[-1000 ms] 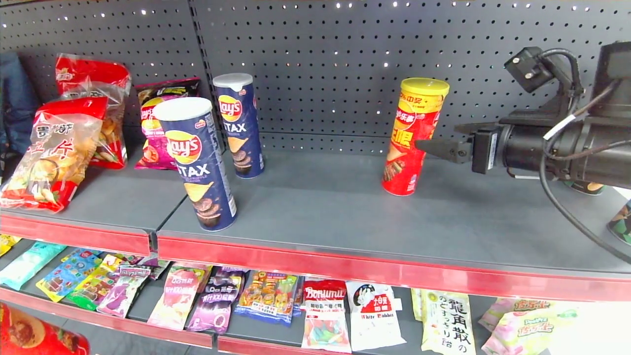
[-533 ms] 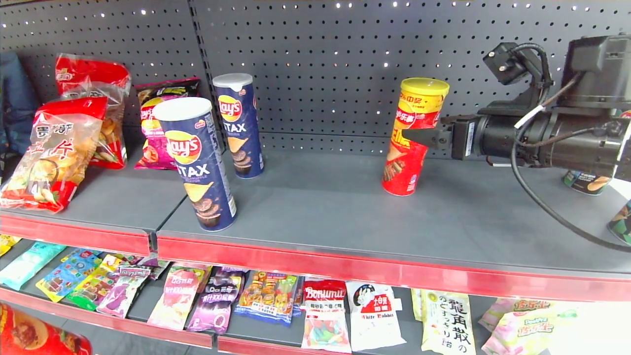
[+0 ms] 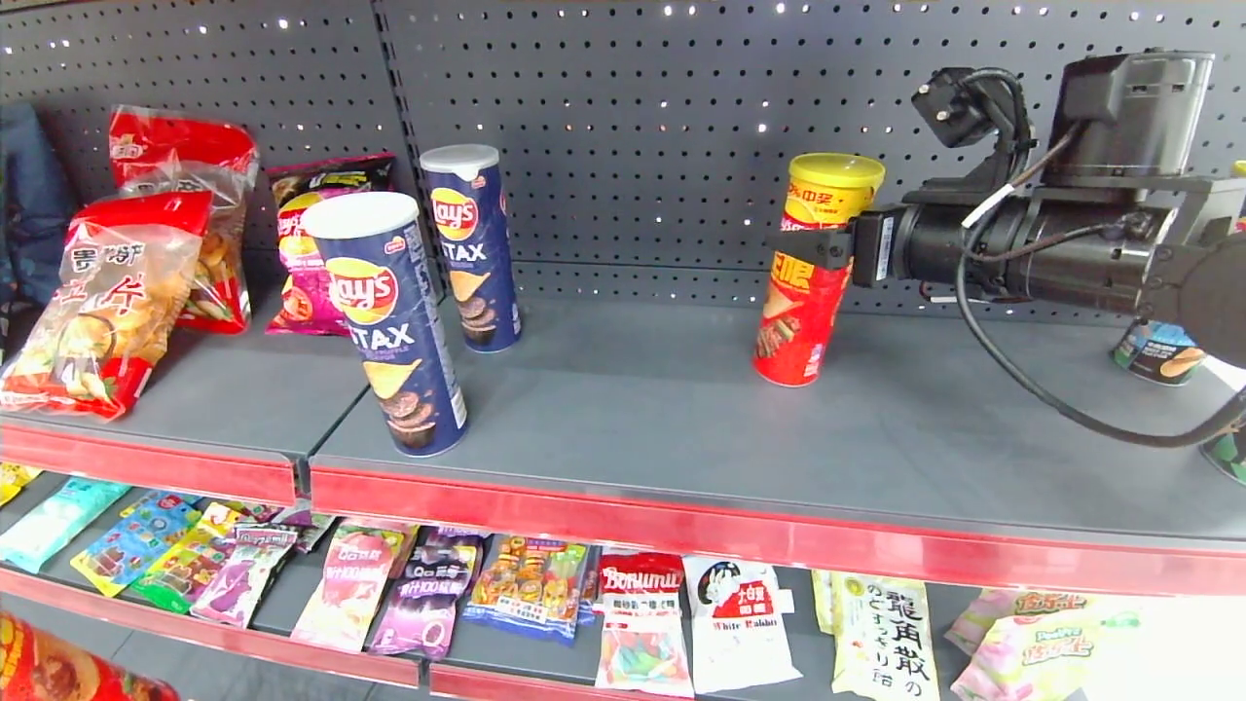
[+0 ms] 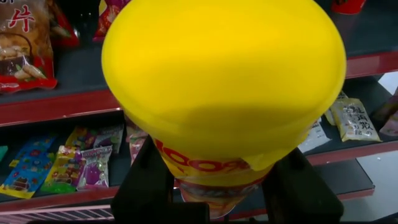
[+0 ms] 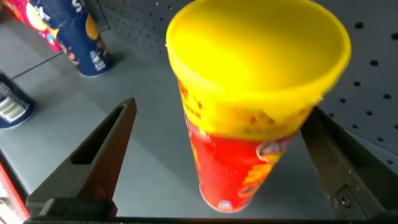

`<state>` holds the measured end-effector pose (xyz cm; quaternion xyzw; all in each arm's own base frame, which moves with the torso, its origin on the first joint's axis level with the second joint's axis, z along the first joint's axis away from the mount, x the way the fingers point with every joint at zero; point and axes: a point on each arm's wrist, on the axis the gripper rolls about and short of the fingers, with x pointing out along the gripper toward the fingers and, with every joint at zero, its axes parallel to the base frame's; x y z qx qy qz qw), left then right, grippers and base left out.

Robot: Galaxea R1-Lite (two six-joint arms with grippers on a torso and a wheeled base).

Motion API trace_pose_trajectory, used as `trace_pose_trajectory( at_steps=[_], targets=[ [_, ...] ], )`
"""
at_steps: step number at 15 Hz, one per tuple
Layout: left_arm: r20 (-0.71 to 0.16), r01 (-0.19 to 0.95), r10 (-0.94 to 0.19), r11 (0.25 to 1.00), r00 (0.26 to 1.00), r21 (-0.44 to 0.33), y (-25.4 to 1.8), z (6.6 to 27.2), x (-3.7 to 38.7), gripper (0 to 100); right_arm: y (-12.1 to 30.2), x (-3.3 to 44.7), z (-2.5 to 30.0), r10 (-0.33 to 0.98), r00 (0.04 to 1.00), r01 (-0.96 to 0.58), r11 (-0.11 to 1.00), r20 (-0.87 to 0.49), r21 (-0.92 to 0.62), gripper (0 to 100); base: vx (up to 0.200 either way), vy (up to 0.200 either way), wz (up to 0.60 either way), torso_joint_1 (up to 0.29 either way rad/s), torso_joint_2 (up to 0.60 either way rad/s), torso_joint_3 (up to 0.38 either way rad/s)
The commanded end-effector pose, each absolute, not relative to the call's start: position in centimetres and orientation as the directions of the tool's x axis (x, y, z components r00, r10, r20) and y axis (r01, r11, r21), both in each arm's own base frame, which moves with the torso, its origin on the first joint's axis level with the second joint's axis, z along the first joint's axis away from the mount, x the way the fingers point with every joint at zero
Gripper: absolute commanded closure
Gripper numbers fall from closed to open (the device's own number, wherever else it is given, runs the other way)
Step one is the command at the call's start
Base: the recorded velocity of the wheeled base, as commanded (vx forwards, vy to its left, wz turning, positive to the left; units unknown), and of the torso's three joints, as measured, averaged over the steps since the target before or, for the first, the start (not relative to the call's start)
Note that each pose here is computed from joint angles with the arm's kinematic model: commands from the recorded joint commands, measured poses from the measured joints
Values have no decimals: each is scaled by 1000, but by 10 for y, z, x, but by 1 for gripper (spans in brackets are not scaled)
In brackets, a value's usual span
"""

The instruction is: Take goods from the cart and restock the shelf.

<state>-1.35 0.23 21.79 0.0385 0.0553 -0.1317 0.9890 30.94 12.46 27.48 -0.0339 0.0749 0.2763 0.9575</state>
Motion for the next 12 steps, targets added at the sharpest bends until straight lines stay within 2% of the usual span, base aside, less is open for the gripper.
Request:
trace_pose_trajectory(
  at_steps=[1, 12],
  targets=[
    [-118, 265, -256, 962, 959, 61, 3, 218, -14, 100, 128, 317, 270, 526, 833, -536, 844, -172, -20, 0, 0, 0, 0, 0, 0, 0],
    [-127, 265, -256, 962, 958, 61, 3, 213, -15, 100, 130, 335, 262, 453, 877, -462, 886, -156, -23, 0, 0, 0, 0, 0, 0, 0]
  ],
)
